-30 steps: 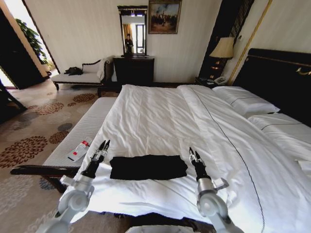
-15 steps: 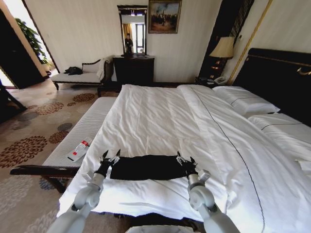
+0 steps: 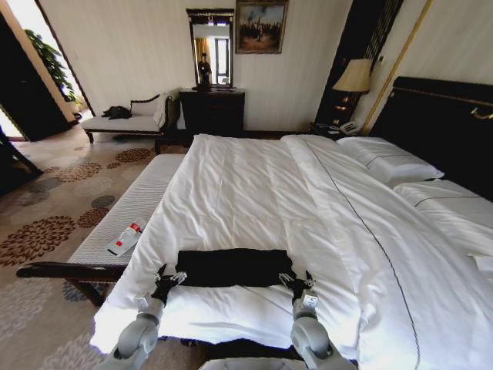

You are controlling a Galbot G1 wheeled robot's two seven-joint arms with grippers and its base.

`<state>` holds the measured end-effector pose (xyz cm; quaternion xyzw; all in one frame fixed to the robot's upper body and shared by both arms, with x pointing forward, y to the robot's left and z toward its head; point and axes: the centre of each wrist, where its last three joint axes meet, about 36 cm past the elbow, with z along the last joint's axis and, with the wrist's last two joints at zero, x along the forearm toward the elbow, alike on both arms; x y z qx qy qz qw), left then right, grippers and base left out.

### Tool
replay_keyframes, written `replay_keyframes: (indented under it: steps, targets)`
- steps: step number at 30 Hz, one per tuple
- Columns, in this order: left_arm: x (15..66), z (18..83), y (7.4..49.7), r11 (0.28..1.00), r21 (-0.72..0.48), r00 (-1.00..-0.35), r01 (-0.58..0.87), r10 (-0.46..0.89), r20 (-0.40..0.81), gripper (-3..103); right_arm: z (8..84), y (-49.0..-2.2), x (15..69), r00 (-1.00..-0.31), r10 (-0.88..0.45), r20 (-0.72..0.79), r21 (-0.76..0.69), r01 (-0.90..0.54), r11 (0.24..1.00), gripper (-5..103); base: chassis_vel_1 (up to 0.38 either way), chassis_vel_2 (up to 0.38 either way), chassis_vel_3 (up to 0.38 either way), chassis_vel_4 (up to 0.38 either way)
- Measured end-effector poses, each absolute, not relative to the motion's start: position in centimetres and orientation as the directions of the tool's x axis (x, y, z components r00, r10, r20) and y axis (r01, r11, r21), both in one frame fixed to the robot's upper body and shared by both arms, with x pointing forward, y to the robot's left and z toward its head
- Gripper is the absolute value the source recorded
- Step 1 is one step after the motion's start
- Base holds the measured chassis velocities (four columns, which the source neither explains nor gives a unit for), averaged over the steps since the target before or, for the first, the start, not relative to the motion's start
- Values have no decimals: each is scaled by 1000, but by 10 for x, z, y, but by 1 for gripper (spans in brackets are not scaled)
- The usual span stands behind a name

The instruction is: Fold the clothes on the bed.

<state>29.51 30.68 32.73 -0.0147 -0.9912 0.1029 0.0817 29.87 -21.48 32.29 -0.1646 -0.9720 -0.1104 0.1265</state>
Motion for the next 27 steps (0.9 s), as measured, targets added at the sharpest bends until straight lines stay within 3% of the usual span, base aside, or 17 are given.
replay_keyframes:
  steps: [3,5,6,10,19,27]
  targets:
    - [295,344,312,975,-221,-995,-13,10,101,100,339,-225,296,-907,326,266,262,394,881,100,0,0,0,0]
    - [297,364,317,966,-255,-998,-40,-29,47,100,356,-232,288,-897,328,296,371,425,826,100,0,0,0,0]
    - [299,382,322,954,-293,-998,-67,-68,7,100,371,-234,280,-888,292,354,477,440,761,100,0,0,0,0]
    - [297,409,326,936,-338,-992,-101,-120,-36,100,380,-231,271,-874,239,422,559,459,691,100,0,0,0,0]
    - [284,437,333,904,-387,-968,-184,-235,-89,100,371,-211,270,-843,130,521,632,484,605,100,0,0,0,0]
    - [278,457,325,866,-469,-960,-174,-256,-117,100,361,-203,272,-841,104,530,651,483,586,100,0,0,0,0]
